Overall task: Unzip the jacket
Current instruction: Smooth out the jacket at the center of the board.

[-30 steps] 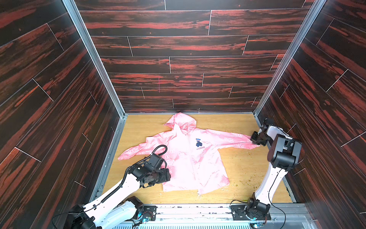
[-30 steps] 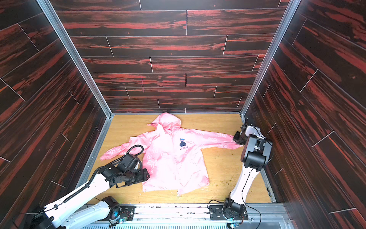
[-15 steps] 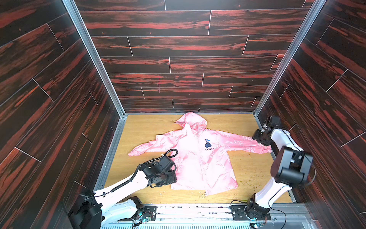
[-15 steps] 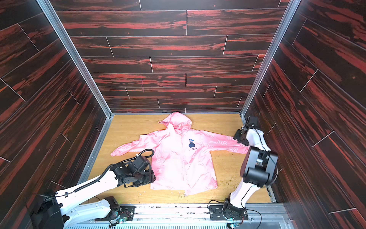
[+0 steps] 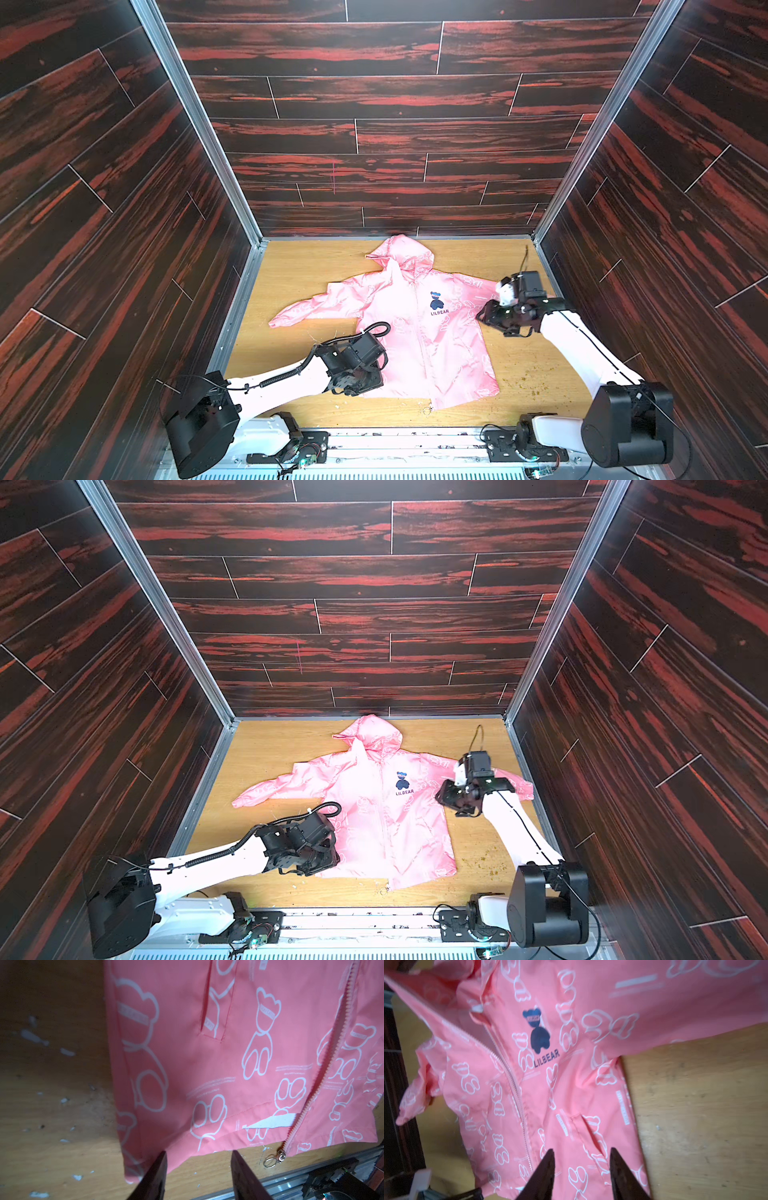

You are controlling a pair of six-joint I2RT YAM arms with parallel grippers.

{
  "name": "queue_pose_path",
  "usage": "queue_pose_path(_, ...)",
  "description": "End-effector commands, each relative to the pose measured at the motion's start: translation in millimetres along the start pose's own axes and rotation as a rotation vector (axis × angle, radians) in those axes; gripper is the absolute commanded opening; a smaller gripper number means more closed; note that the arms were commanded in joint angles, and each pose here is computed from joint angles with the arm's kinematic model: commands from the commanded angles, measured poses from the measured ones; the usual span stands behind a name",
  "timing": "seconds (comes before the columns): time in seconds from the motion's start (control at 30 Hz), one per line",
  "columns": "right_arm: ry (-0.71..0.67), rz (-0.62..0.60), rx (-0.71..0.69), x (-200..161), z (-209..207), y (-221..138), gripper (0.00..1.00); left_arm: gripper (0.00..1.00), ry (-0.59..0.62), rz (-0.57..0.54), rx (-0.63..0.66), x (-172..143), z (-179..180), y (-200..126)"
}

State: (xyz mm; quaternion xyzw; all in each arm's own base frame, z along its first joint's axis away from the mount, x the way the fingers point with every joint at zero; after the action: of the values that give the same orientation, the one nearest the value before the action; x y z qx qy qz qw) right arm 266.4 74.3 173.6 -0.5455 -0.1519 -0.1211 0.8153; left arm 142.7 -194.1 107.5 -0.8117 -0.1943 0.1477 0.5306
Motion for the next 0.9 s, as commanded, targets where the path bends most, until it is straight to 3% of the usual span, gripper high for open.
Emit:
queue_pose_path(0.0,0.032,0.068,0.037,-25.6,10.4,14.6,0.40,0.44,-0.084,-0.005,-0.009,-1.1,10.4,5.8)
queue_pose_path(0.23,0.042,0.162,0.034,-61.8,15.6,49.5,0.37,0.36,-0.111,0.013,0.071,-5.3,36.1,13.8)
queue_pose_path(0.4,0.050,0.197,0.017,-70.9,9.9,64.9,0.36,0.19,-0.128,0.011,0.136,-7.8,58.8,16.6)
queue_pose_path(0.6,0.065,0.220,-0.012,-76.9,1.6,79.9,0.36,0.00,-0.130,-0.073,0.201,-5.9,88.0,-10.6)
queue_pose_path(0.8,0.026,0.241,0.021,-74.4,7.0,88.3,0.41,0.00,-0.047,-0.186,0.011,3.7,65.1,-46.2)
queue_pose_path(0.87,-0.044,0.216,0.062,-67.6,20.9,83.5,0.44,0.21,-0.017,-0.212,-0.003,6.5,54.9,-58.1)
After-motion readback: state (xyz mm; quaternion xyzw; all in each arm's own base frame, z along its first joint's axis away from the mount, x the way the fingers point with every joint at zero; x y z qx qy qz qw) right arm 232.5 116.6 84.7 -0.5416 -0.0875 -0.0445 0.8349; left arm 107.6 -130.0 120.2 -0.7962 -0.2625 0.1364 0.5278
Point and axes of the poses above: each gripper's point midway between its finger pads, its own y axis out along the fingers, its own z axis along the line the jaws close on, x = y × z, the point moved 7 cm from there along -y, back along the fingers, and after that the axes turned 13 degrees about -y, right-handed, at the moved point
